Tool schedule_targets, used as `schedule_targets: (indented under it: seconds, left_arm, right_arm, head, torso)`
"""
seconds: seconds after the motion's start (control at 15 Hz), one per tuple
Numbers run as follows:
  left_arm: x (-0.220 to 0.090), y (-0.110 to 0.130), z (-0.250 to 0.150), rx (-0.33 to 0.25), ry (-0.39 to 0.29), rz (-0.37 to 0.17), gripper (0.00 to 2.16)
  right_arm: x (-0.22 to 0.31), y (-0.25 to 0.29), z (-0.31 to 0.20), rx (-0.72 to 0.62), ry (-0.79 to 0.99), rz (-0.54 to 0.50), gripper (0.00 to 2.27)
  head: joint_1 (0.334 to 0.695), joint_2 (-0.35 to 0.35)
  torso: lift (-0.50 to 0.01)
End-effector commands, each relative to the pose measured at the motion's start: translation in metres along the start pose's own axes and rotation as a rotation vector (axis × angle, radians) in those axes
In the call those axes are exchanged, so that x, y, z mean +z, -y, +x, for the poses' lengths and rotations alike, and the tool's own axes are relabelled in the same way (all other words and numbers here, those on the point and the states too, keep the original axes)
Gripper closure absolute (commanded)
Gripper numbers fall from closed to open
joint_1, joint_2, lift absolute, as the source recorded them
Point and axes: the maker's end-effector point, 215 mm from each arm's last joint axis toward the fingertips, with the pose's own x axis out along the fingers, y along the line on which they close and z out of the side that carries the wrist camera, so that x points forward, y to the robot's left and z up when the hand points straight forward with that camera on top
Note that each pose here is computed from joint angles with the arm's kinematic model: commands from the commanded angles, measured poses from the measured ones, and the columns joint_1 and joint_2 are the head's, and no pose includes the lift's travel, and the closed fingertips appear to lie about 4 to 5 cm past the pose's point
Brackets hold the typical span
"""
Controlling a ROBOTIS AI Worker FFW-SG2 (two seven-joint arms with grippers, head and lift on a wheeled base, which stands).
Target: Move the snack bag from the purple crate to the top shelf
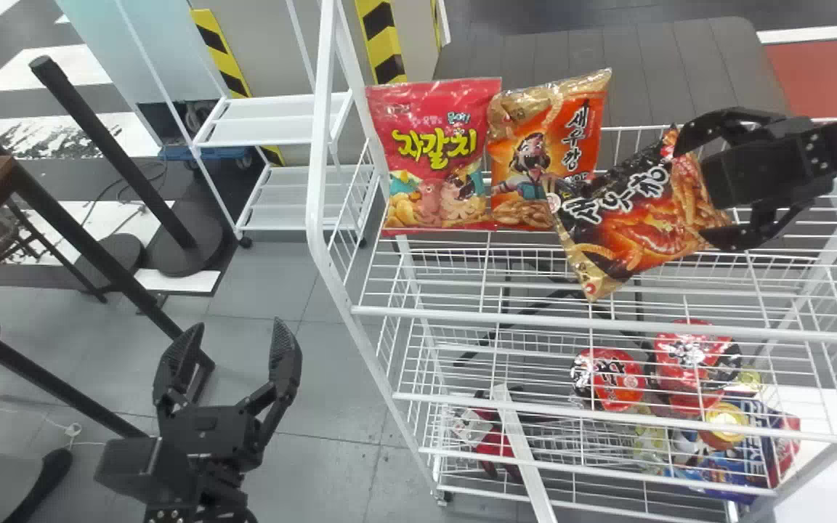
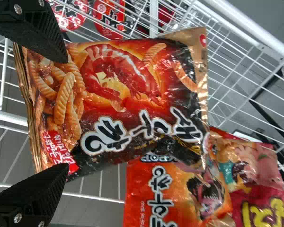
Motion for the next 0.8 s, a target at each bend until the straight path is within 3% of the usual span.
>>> schedule_targets:
  seconds: [0.0, 0.4, 0.73]
  left_arm:
    - [0.002, 0.0, 0.0, 0.001, 0.005, -0.001, 0.13]
    - [0.001, -0.001, 0.0, 0.002, 0.007, -0.002, 0.13]
    - [0.002, -0.001, 0.0, 0.002, 0.008, -0.002, 0.13]
  right_arm:
    - [0.007, -0.007, 0.01, 0.007, -0.006, -0.018, 0.01]
    - [-0.005, 0.0, 0.022, -0.048, -0.076, -0.015, 0.01]
    - [-0.019, 0.006, 0.02, -0.079, -0.103, 0.094, 0.09]
  head:
    - [0.695, 0.227]
    - [0.695, 0.235]
    - [0.695, 0.22]
  torso:
    - [0.003]
    - [0.003]
    - [0.003]
